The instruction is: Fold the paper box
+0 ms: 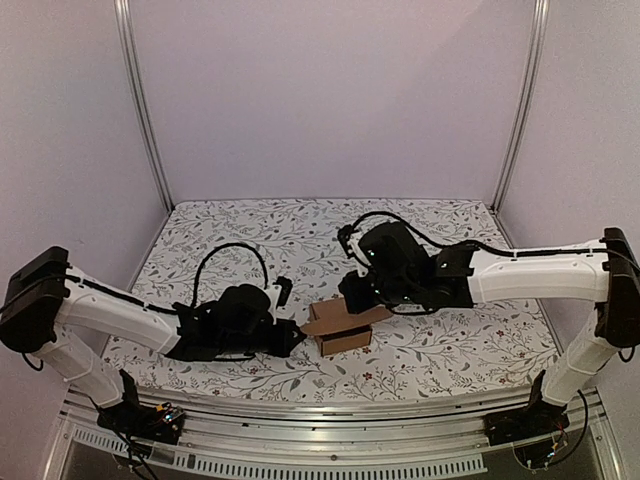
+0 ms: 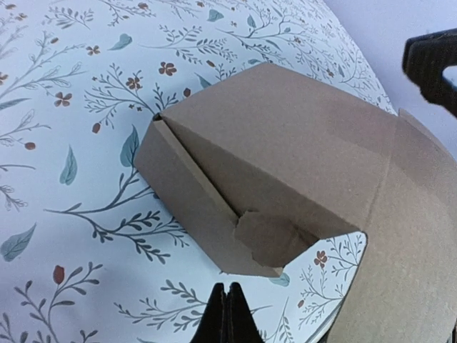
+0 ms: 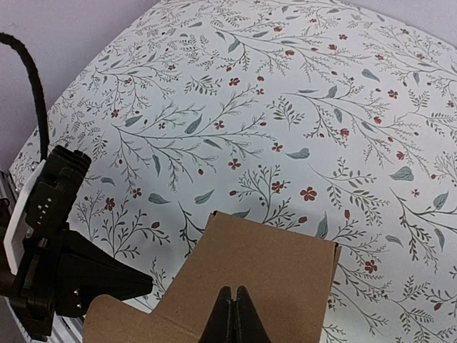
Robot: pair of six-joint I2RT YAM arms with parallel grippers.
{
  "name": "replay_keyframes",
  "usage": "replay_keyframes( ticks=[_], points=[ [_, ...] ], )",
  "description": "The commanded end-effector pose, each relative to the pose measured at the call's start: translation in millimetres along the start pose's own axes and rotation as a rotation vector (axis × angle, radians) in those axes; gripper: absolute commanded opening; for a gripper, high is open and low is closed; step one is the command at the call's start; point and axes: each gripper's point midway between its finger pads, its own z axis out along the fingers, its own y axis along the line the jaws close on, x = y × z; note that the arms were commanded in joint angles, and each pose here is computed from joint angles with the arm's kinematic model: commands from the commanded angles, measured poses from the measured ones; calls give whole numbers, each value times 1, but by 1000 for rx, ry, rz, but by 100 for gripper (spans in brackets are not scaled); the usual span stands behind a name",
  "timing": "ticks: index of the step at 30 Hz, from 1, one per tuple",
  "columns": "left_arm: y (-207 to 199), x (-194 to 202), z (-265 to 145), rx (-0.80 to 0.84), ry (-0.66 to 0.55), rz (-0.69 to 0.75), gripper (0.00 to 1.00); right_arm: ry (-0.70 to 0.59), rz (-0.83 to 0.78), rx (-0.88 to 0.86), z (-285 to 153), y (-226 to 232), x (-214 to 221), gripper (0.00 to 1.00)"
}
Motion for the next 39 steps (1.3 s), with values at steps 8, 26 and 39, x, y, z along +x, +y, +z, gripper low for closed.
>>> replay_keyframes(
  ticks=[8,26,39],
  points=[
    [-4,-11,13,-12,5,32,0,-99,20,270,-58,-86,0,3],
    [-7,-9,22,-9,19,38,0,-34,64,-1,-28,-49,0,0],
    [-17,-18,26,13,9,49,0,96,121,-40,12,-43,38,0]
  ],
)
